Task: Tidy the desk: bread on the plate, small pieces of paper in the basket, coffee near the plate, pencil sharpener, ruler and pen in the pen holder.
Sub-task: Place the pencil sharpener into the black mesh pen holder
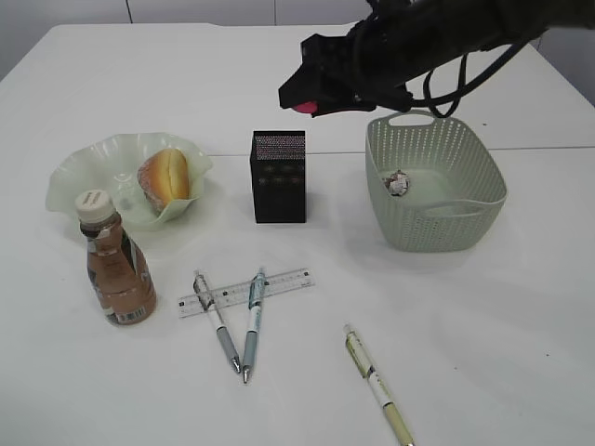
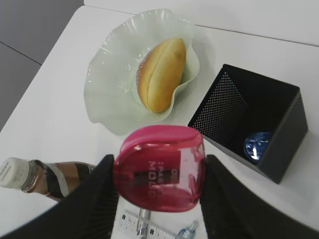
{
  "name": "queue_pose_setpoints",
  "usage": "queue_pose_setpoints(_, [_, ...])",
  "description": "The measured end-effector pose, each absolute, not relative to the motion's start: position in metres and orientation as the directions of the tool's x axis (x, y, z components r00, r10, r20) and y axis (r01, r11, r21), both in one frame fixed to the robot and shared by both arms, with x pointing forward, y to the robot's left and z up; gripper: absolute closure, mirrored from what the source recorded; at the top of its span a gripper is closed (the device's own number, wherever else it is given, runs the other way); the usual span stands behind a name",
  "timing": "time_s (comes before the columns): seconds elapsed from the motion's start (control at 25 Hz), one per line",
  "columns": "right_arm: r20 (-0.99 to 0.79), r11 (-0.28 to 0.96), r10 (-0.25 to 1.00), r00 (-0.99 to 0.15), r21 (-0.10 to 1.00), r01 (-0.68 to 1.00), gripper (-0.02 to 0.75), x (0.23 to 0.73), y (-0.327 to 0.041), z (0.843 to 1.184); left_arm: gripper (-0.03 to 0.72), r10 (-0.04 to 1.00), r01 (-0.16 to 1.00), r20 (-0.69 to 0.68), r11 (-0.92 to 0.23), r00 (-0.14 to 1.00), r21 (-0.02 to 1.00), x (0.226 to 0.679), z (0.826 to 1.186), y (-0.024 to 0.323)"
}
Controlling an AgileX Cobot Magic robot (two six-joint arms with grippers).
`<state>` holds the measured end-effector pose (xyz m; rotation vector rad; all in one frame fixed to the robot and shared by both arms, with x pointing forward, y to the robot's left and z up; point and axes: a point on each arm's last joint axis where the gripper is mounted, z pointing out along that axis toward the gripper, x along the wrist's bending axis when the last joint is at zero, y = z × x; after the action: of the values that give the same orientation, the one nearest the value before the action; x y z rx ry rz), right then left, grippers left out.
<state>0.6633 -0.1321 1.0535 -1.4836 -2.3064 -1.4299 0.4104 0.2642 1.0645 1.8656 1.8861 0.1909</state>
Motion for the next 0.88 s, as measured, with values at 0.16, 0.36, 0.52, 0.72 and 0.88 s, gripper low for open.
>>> queue_pose_setpoints(0.16, [0.507,0.091,0.669,-0.544,0.67,0.737,0.389,0.685,-0.124,1.034,0.246,0.971,0.905,-0.236,0.063,0.042,0.421,0.41,1.065,0.264])
queue_pose_setpoints(0.36, [0.513,0.069,0.666,-0.542,0.681,0.729,0.389,0.708,-0.118,1.016,0.25,0.971,0.905,-0.236,0.063,0.042,0.421,0.41,1.065,0.264])
queue_pose_setpoints(0.52, [0.526,0.052,0.661,-0.536,0.68,0.731,0.389,0.721,-0.114,1.005,0.265,0.971,0.905,-0.236,0.063,0.042,0.421,0.41,1.065,0.264])
queue_pose_setpoints(0.72, [0.55,0.036,0.659,-0.513,0.658,0.752,0.389,0.726,-0.112,0.987,0.271,0.971,0.902,-0.236,0.065,0.042,0.426,0.411,1.065,0.264])
queue_pose_setpoints(0.88, [0.55,0.038,0.662,-0.509,0.654,0.756,0.389,0.727,-0.112,0.983,0.272,0.971,0.896,-0.237,0.068,0.042,0.44,0.412,1.065,0.264])
